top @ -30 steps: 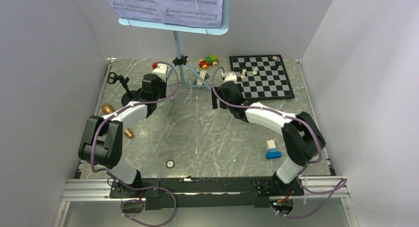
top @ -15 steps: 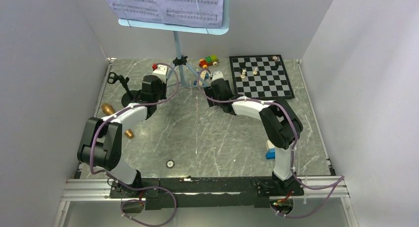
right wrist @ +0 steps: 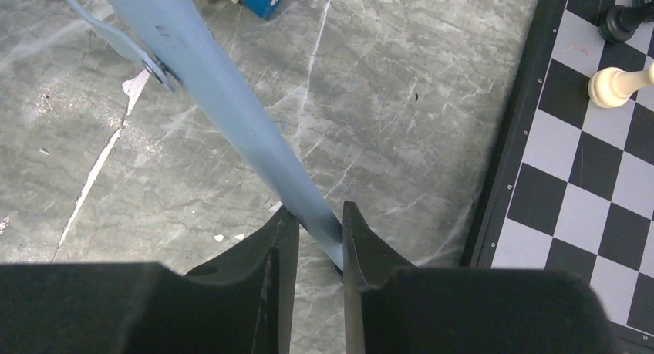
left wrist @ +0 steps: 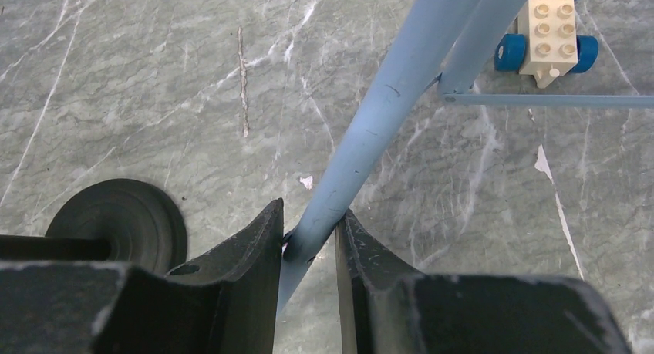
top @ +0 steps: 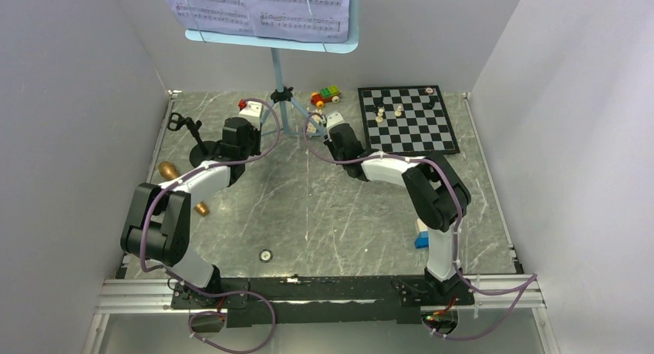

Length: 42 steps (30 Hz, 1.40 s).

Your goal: Pack up the instrument practice props

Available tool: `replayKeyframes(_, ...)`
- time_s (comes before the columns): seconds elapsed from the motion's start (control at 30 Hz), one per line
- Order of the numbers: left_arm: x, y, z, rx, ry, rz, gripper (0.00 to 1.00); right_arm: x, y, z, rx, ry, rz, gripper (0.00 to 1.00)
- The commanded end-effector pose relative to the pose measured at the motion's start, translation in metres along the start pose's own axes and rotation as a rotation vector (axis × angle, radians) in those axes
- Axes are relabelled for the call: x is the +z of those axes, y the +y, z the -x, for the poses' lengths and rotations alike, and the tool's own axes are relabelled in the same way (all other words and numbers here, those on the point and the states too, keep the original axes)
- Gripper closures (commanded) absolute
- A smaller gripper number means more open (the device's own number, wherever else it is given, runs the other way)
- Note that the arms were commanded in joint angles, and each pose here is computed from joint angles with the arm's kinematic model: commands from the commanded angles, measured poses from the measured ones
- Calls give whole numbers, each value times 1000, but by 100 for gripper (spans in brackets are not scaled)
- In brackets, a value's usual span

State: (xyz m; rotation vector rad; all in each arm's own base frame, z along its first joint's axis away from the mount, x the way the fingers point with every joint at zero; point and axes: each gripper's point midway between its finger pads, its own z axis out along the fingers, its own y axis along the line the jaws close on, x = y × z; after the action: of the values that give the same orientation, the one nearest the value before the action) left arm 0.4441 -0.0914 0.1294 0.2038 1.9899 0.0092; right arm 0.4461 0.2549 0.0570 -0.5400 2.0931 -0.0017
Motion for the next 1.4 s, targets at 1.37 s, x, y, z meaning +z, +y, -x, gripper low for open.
replayKeyframes(1.37, -128, -100, -76, -246, 89, -169, 100, -153, 50, -84, 117, 98, 22, 100)
